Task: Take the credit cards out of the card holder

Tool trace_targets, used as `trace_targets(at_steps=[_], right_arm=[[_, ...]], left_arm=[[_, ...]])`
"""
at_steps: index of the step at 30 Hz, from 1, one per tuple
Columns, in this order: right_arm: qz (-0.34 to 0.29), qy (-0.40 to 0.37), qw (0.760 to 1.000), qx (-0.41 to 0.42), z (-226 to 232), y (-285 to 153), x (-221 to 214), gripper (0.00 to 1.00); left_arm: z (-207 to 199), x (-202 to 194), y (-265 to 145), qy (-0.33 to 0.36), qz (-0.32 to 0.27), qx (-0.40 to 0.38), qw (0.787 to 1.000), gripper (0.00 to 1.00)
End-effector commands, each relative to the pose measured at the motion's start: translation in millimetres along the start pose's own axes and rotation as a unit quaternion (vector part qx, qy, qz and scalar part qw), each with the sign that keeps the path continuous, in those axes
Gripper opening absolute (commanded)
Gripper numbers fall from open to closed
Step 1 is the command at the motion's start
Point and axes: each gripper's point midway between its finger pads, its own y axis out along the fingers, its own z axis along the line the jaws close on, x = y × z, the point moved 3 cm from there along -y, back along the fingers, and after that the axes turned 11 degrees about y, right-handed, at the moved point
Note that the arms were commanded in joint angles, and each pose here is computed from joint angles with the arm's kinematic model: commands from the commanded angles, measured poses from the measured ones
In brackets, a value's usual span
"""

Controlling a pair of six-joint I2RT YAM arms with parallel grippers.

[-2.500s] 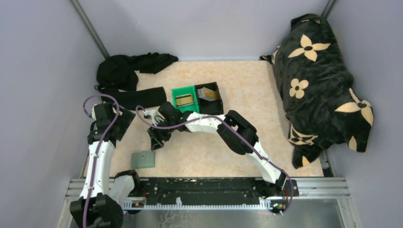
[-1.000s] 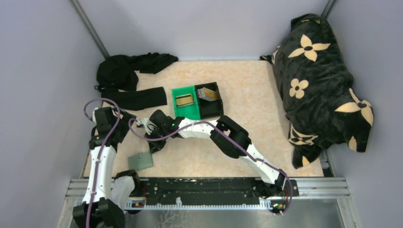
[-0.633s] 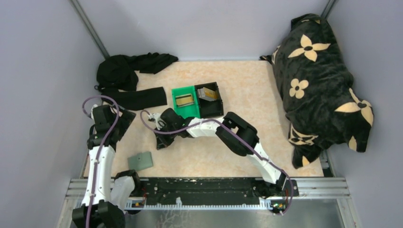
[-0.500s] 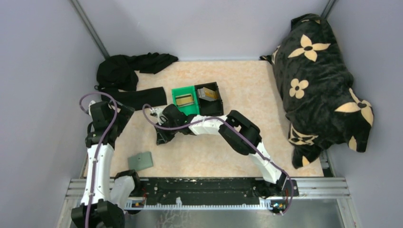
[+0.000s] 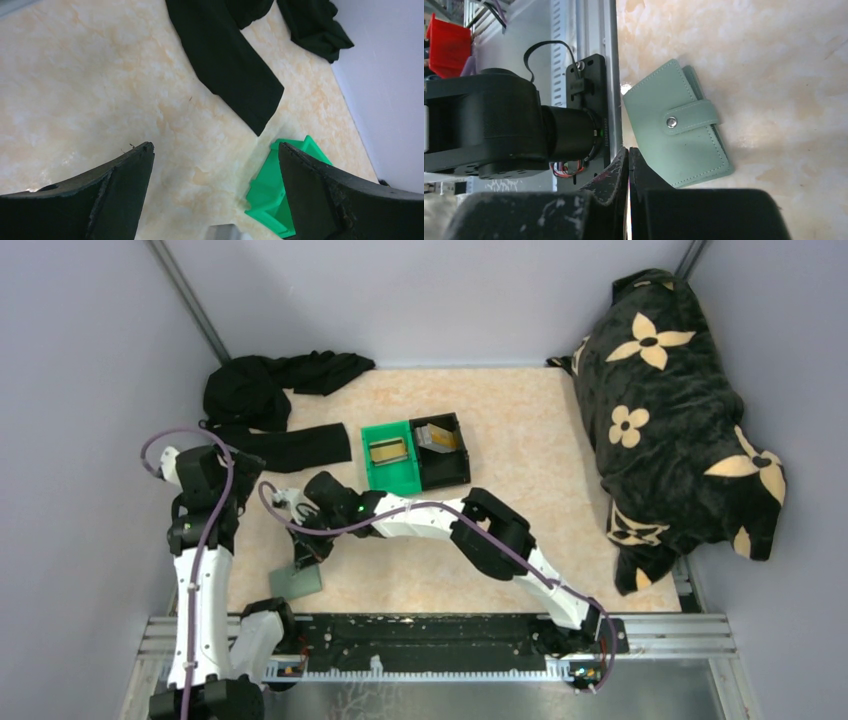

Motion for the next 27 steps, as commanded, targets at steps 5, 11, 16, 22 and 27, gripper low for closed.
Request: trace_targets(at_steps=[5,11,16,22,27], right_arm=[[0.073,0.014,0.997,-0.016,-24.3,18.7,-26.4,0.0],[0.091,0.041,0.992,-0.08,-59.6,24.0,-44.6,0.0],[0.022,0.072,0.99,-0.12,-89.2,-22.4,-17.1,0.0],[-0.036,0.109,0.975,-0.188,-134.0,-94.8,-1.6,0.0],[-0.064,0.1,0.963,-0.242,-132.2,-141.1,-0.5,0.0]], left_arm=[[-11.8,43.3,-14.3,-0.007,-0.06,0.006,0.998,0.99],[-19.0,47.1,-16.3,-0.001,-0.06,-0.011,0.998,0.99],[-16.7,36.5,-11.9,0.006,-0.05,-0.017,0.999,0.99],[-21.4,22.1,-2.0,0.024,-0.031,-0.043,0.998,0.99],[-24.6,-0.3,10.1,0.045,0.002,-0.07,0.997,0.99]])
